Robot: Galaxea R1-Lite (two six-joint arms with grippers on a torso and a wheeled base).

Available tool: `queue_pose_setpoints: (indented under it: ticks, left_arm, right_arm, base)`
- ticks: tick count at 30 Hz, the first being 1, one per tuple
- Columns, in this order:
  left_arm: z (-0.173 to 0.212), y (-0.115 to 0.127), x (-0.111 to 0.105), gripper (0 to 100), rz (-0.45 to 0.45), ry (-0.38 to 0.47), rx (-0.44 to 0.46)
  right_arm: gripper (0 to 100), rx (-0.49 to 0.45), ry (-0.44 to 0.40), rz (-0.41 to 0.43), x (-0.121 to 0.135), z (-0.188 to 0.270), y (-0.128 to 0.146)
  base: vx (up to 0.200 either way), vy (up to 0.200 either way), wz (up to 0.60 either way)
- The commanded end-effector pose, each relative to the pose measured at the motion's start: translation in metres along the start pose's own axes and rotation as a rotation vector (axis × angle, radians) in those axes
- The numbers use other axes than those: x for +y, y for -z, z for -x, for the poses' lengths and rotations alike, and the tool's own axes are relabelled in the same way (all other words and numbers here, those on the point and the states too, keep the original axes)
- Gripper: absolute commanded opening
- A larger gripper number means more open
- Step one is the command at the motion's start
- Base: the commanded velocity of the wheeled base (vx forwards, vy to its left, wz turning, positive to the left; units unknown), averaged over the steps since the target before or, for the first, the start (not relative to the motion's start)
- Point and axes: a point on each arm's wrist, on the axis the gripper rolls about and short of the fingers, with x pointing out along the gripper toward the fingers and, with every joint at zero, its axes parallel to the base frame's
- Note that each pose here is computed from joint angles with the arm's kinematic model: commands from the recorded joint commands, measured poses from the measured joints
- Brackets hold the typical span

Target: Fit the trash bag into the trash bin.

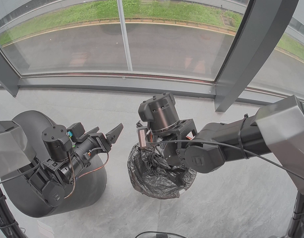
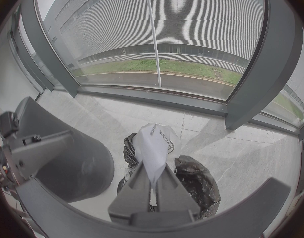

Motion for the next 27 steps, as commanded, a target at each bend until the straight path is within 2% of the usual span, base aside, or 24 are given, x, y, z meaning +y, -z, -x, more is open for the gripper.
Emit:
queue_pose_setpoints:
  ticks: [1,4,9,17,27]
  left_arm:
    - [0.000,0.001,0.001,100,0.001,-0.002,0.004]
    - [0.000,0.002,0.001,100,0.001,-0.003,0.007]
    - [0.000,0.001,0.001,100,0.001,-0.002,0.004]
    - [0.000,0.002,0.001,100,0.001,-0.002,0.005]
    - [-0.001,0.002,0.001,100,0.001,-0.003,0.007]
  right_arm:
    - [0,0.069,0.008,0.040,0.004,-0.001,0.030]
    - [0,0.107,0.017,0.048,0.002,-0.001,0.047]
    - [0,0.105,0.026,0.051,-0.001,-0.010,0.069]
    - [0,0.139,0.047,0.068,-0.006,-0.021,0.090]
    - [0,0.144,0.058,0.069,-0.011,-0.024,0.091]
  base:
    - [0.000,0.000,0.00]
    - [0.000,0.000,0.00]
    - [0.000,0.000,0.00]
    - [0.000,0.000,0.00]
    - [0.000,0.000,0.00]
